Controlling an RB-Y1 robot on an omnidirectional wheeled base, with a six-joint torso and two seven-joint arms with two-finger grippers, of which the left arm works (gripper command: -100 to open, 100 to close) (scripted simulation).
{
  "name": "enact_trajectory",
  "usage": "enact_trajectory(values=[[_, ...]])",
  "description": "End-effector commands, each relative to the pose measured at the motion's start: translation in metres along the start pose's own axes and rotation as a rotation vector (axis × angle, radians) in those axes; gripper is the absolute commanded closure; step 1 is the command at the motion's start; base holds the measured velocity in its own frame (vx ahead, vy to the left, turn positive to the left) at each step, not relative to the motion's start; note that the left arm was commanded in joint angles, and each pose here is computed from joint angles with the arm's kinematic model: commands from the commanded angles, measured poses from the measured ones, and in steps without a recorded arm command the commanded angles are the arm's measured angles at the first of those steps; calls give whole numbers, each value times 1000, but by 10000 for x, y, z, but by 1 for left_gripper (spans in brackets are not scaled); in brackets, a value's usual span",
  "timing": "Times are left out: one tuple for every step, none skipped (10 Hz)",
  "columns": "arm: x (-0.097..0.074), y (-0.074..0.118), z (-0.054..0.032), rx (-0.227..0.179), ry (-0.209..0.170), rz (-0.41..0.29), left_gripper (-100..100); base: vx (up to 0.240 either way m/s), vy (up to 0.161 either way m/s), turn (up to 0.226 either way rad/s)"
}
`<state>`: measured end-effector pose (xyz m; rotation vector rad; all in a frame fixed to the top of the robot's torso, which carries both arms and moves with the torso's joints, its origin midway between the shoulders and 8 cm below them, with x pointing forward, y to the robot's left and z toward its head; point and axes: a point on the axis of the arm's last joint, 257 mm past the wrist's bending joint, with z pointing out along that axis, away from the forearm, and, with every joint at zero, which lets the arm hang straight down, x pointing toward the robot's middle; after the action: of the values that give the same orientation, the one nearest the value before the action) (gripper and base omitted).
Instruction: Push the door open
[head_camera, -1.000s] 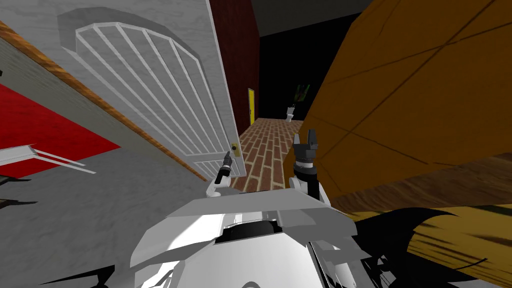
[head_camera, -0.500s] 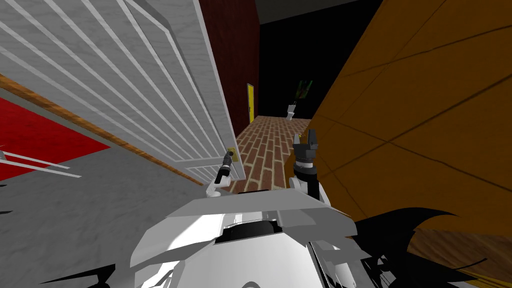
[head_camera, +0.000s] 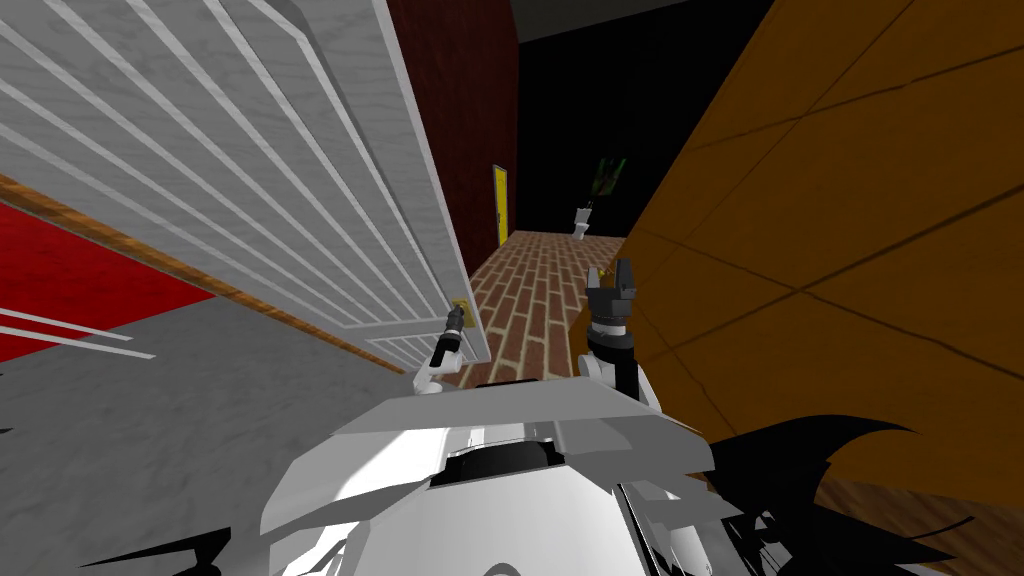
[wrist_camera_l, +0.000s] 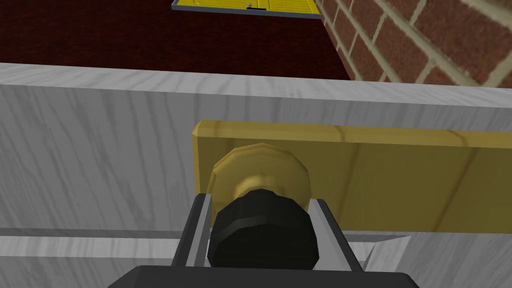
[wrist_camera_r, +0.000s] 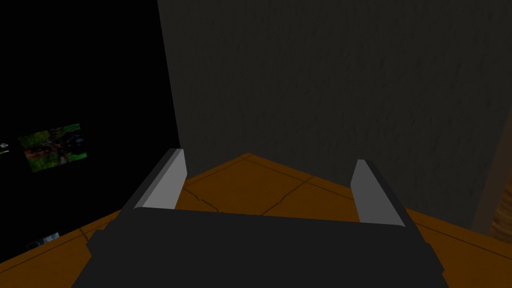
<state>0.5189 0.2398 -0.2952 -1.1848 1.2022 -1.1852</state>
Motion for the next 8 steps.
enact_trajectory(values=[[0,9,-6,-2,0,-1,100,-21,1,1],[0,9,-6,-2,0,-1,100,-12,-1,3],[0,9,-6,-2,0,-1,100,0,0,0],[-119,39,-9,-10,-15,11,100,84,-47,44],[-142,38,-8,-10,-18,13,100,146,-40,51],[-198,37,-4,-10,-25,18,100,159,-42,19],[-254,34,0,-10,-33,22,100,142,-49,35],[-320,31,4,-10,-42,27,100,171,-66,50]])
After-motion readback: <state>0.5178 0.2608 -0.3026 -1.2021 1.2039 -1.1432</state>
